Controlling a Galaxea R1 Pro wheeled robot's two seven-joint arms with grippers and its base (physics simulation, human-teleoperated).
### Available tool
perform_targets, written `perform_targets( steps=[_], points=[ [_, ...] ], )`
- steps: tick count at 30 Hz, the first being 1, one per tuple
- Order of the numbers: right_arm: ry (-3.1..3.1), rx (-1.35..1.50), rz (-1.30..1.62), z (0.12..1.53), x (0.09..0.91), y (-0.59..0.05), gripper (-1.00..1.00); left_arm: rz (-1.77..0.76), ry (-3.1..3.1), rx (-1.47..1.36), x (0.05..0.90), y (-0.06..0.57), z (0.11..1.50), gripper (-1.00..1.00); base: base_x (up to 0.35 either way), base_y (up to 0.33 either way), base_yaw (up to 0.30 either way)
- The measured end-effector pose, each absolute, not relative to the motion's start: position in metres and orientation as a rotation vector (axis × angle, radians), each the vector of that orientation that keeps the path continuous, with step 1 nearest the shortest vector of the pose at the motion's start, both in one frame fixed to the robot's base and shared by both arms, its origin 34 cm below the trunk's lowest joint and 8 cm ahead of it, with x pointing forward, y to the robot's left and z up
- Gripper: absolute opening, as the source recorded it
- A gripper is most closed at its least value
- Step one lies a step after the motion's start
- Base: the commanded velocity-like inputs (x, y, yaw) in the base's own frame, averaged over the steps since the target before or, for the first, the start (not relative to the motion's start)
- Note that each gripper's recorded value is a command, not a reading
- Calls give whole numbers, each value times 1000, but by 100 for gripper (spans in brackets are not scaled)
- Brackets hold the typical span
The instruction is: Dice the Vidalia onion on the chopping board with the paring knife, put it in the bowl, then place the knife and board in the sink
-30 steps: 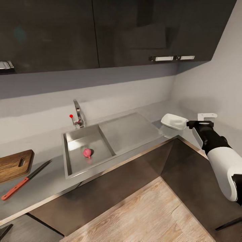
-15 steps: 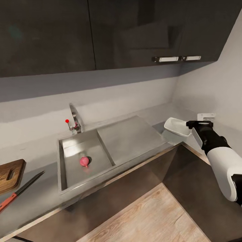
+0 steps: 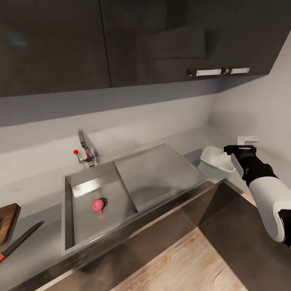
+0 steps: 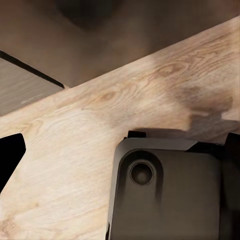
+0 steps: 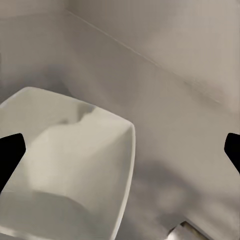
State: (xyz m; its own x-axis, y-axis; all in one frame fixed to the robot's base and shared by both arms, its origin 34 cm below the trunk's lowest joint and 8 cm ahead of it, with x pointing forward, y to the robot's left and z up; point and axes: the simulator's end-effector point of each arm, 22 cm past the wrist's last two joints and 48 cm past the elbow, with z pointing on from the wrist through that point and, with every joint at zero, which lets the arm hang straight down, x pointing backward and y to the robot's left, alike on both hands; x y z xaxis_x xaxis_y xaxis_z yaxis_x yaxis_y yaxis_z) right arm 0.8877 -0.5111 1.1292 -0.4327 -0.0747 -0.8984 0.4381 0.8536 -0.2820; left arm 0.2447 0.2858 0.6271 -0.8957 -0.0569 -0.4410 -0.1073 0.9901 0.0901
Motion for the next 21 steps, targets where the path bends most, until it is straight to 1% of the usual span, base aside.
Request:
perform_targets(
  steps=[11,17,21],
  points=[
    [1950,279,-597,1126,885,-517,100,155,2681,-117,245,286,627,100,3,0,0],
    [2017,419,-547,1091,867,-537,100,155,2680,-117,245,286,627,100,0,0,0],
    [2034,459,-531,1081,862,-541,100,154,2679,-115,246,286,627,100,0,0,0]
  ],
)
